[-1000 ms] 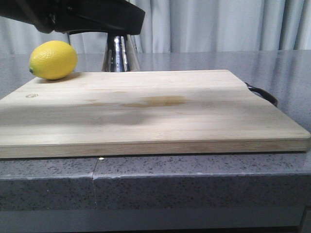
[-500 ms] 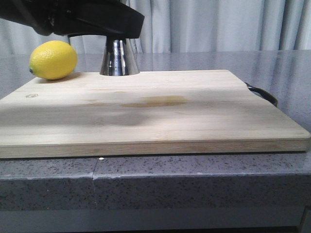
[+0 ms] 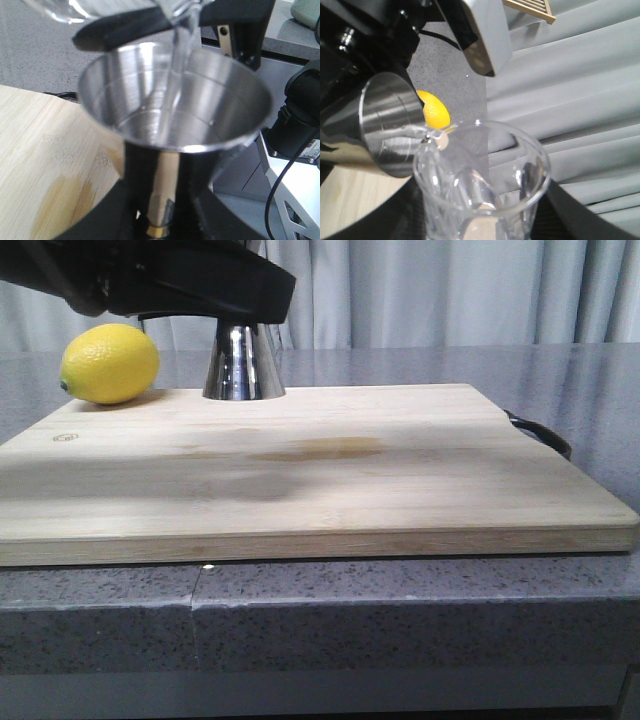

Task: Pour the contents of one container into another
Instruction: 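Tilt the beaker with the right gripper, pouring liquid into the jigger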

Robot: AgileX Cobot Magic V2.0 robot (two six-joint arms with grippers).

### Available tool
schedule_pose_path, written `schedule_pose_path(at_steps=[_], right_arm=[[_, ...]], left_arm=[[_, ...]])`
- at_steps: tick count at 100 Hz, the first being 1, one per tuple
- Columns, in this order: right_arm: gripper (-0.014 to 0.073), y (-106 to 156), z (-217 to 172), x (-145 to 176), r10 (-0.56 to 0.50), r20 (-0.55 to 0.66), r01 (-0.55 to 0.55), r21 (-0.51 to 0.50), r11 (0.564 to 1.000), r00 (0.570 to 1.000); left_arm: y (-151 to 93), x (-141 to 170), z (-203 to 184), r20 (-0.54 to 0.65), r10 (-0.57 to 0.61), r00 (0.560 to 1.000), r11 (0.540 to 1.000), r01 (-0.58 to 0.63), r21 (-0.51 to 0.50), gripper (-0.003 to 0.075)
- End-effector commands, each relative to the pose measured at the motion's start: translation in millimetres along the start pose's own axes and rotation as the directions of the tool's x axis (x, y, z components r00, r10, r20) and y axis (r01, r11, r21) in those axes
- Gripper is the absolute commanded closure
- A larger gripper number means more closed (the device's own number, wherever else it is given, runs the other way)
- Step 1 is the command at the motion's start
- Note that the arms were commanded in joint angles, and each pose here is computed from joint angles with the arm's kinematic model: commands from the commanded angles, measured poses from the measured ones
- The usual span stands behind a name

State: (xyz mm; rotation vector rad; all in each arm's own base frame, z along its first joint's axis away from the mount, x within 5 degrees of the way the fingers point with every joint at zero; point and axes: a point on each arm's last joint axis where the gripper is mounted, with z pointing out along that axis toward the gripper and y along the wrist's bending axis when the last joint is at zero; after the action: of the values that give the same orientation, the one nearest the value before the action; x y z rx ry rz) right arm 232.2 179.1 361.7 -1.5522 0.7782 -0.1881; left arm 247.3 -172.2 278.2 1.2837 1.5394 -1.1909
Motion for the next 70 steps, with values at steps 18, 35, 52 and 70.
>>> schedule_pose_path(at_steps=[18,35,52,70], right_arm=[[0.0394,-18,-10,-11,-0.034,0.022,0.032,0.062,0.998,0.999],[0.0394,-18,-10,-10,-0.039,0.018,0.038,0.061,0.997,0.999],[0.0394,-18,-11,-11,-0.044,0.018,0.043,0.061,0.997,0.999],[0.0394,-19,-13,-12,-0.06,0.014,0.059,0.062,0.996,0.998]], left_arm=[[-15,-22,3,0.082,0.027,0.996,0.997,-0.033,0.068,0.074],[-19,-22,9,0.073,0.032,0.997,0.996,-0.038,0.076,0.074],[-17,-22,10,0.067,0.033,0.997,0.998,-0.036,0.054,0.074],[-16,-21,10,0.066,0.033,0.997,0.998,-0.036,0.052,0.074]])
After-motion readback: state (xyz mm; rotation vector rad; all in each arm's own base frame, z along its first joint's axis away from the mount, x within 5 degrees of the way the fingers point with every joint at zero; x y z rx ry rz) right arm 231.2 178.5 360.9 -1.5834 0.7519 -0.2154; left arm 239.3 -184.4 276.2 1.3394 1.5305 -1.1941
